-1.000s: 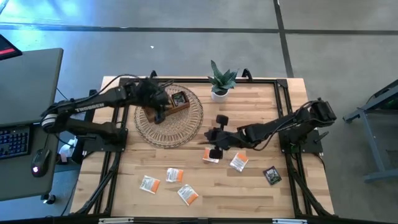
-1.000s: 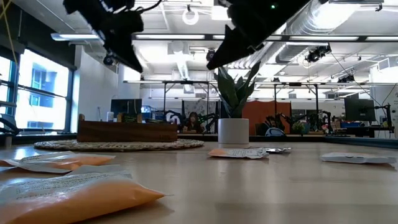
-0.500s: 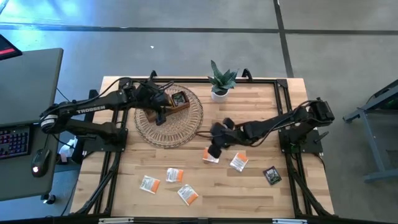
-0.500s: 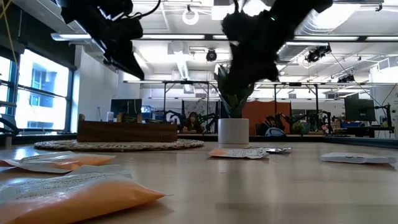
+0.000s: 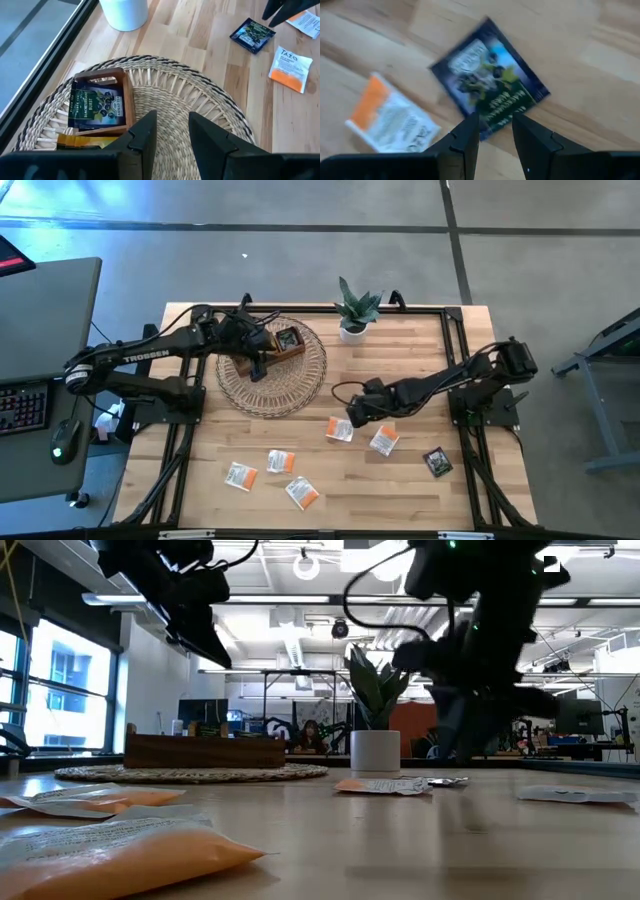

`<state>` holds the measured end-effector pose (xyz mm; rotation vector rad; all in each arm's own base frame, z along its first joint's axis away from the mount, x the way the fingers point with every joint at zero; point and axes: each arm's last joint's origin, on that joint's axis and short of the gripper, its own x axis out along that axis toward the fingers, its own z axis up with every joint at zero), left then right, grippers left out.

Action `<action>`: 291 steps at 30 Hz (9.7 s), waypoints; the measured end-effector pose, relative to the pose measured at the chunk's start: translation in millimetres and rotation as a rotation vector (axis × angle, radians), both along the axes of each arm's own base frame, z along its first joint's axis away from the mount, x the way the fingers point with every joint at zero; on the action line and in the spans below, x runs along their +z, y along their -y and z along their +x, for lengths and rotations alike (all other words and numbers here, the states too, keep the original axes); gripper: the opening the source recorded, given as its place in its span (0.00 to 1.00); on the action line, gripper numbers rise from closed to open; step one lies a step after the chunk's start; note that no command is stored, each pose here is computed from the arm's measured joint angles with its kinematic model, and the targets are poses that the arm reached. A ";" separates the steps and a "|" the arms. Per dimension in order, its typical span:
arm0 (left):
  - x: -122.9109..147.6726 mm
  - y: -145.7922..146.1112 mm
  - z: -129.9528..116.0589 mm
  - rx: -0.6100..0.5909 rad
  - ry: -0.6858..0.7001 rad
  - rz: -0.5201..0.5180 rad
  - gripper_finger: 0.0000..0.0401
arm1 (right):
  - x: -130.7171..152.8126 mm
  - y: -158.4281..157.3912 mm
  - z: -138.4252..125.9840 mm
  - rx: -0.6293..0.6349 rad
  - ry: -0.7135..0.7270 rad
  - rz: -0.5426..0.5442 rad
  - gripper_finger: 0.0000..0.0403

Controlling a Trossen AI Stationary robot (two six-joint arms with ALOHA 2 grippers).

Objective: Pick & Place Tea
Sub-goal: Put the black tea bag into the right section of the wooden organizer

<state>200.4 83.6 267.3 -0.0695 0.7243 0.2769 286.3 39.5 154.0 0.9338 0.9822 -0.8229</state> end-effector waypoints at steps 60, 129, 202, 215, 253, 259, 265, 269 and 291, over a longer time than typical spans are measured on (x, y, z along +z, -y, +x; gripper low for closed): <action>0.6 -0.5 -0.1 0.012 -0.003 0.011 0.28 | -33.9 36.7 -4.6 -0.039 0.108 -0.042 0.28; -107.3 -7.5 128.1 -0.523 0.157 -0.273 0.50 | -11.9 35.2 11.0 0.313 0.292 -0.210 0.00; -153.5 8.3 197.7 -0.426 -0.064 -0.425 0.61 | -61.0 -17.8 25.2 0.522 0.285 -0.283 0.00; -155.6 10.9 194.4 -0.386 -0.093 -0.600 0.60 | -62.7 -18.7 22.3 0.499 0.248 -0.363 0.00; -51.8 -30.1 160.3 -0.300 0.028 -0.351 0.00 | 66.4 -6.1 2.7 0.520 0.539 -0.811 0.00; -3.1 -54.9 118.9 -0.084 0.028 -0.164 0.00 | 95.9 -0.1 -12.0 0.491 0.607 -0.862 0.00; -3.6 -74.7 68.5 0.070 0.056 -0.156 0.00 | 93.8 -4.7 -16.9 0.530 0.561 -0.856 0.00; -27.9 -80.5 44.6 0.184 0.134 -0.161 0.00 | 88.9 -6.8 -19.1 0.564 0.513 -0.849 0.00; -93.5 -63.9 38.0 0.438 0.105 -0.080 0.03 | 89.3 -4.1 -18.7 0.524 0.517 -0.843 0.00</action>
